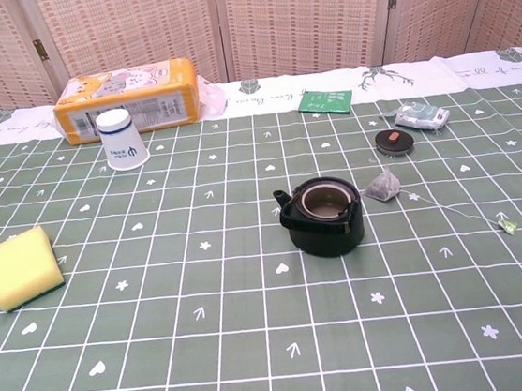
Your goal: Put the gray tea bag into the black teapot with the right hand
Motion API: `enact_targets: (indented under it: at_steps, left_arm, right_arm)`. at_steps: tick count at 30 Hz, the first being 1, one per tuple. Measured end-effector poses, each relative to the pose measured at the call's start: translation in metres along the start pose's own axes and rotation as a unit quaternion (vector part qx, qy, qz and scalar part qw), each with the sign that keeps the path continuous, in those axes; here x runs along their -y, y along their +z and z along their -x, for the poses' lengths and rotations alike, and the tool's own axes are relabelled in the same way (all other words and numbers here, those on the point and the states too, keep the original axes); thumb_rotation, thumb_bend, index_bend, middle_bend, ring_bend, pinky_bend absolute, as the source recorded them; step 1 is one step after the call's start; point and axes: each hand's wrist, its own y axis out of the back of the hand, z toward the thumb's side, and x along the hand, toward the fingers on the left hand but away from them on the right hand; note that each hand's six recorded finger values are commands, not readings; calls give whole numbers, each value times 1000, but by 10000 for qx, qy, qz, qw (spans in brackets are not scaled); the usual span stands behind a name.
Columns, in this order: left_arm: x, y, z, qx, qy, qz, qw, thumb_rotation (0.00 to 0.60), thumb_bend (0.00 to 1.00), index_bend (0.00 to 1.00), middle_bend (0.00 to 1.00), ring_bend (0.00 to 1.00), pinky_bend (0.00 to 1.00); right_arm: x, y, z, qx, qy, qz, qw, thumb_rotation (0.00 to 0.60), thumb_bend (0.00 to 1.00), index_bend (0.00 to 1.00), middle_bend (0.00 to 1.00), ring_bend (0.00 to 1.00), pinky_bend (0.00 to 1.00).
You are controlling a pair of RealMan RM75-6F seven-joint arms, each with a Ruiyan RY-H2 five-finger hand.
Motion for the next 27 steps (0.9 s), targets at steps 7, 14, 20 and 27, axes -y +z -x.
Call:
enact_targets:
  at_steps: [7, 14, 20, 27]
  left_arm:
    - [1, -1, -2, -22, -23, -15, 10000, 600, 372, 50, 106, 86, 10]
    - [1, -3, -3, -33, -37, 32, 10000, 600, 372, 54, 105, 87, 10]
    - [1, -6, -4, -110, -47, 31, 9999, 600, 372, 55, 105, 87, 11]
    - [1, -2, -1, -43, -83, 51, 9999, 600, 373, 58, 106, 87, 11]
  right_arm:
    - [8, -7, 35, -20, 183, -43, 9998, 600, 379, 408, 0, 0, 0]
    - [8, 7, 58, -189, 115, -60, 9997, 600, 378, 408, 0, 0, 0]
    - [13, 13, 58, -267, 137, -110, 9995, 600, 379, 407, 0, 0, 0]
    - [18, 13, 57, -232, 117, -202, 9995, 600, 379, 407, 0, 0, 0]
